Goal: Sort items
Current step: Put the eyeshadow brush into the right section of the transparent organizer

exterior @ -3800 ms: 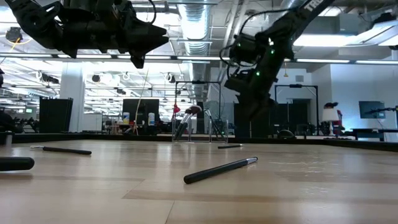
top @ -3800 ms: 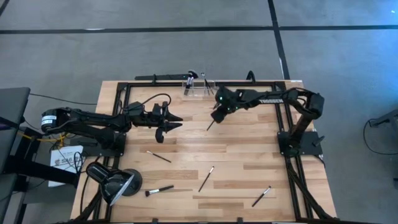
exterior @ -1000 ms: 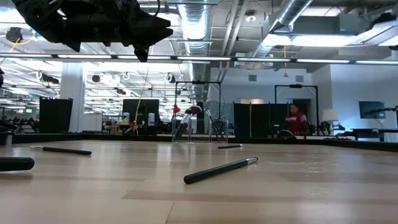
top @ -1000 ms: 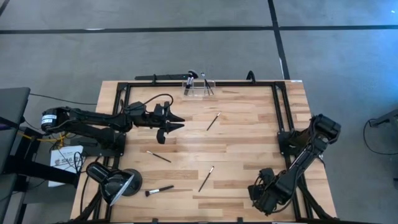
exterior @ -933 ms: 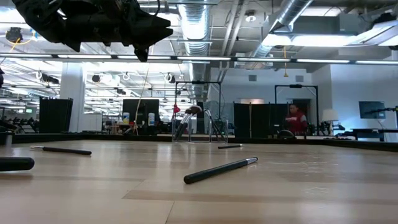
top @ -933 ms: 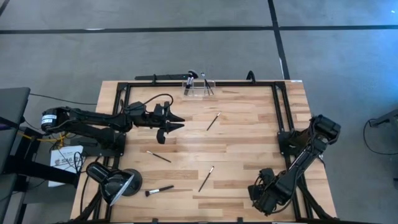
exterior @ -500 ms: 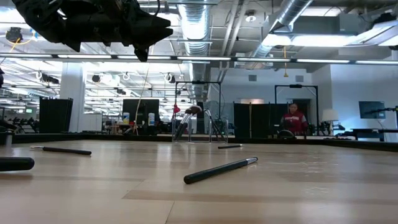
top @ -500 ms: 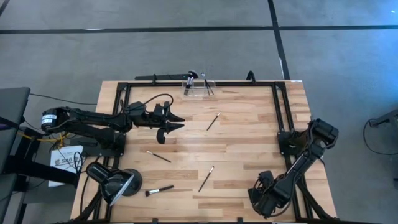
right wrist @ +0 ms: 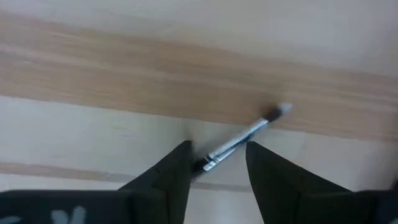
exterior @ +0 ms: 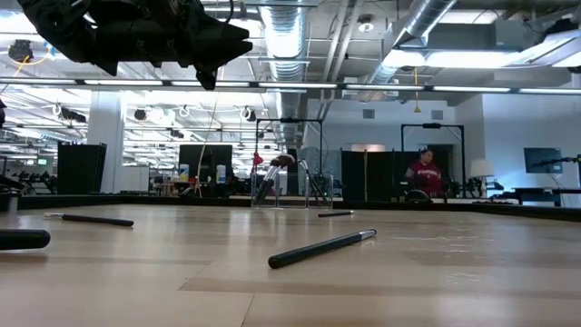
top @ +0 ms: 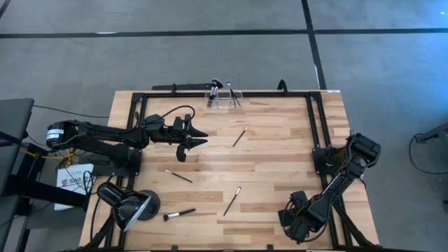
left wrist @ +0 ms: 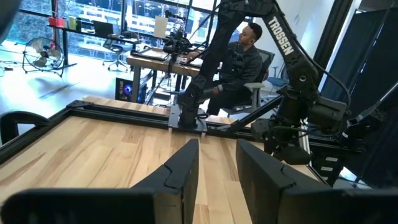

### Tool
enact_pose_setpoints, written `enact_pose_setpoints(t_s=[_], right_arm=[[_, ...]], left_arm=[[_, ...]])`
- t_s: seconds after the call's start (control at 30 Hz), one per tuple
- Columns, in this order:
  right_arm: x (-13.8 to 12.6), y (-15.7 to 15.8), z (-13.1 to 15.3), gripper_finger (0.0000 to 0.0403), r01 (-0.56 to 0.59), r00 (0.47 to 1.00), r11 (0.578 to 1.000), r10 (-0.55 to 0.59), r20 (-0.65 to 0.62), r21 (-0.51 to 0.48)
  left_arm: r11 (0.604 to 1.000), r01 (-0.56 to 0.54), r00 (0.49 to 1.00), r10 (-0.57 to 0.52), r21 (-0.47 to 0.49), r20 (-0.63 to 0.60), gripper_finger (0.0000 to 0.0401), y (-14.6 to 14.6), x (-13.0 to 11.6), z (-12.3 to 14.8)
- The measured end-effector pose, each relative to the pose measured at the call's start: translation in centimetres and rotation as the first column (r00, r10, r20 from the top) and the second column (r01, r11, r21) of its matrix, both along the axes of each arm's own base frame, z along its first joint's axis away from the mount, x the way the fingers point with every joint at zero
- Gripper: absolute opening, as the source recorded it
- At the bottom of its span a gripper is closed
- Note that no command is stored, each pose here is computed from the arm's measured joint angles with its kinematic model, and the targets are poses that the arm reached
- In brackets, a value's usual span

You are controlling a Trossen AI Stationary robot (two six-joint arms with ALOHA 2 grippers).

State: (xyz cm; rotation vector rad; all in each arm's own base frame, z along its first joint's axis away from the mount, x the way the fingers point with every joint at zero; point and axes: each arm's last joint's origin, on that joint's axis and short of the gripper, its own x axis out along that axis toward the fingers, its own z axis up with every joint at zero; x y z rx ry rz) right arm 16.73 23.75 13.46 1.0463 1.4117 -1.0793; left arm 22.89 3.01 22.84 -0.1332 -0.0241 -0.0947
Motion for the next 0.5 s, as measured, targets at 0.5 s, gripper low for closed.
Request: enact_pose_setpoints(t_s=[0.5], right_arm=[[-0.01, -0.52, -0.76, 0.0100, -0.020, 0.999, 1.000, 0.020, 0.045, -0.013]], left_arm=[[1.000, 0.000, 1.000, 0.000, 0.002, 0.000, 0.0104, 0.00, 0.00, 0.00]])
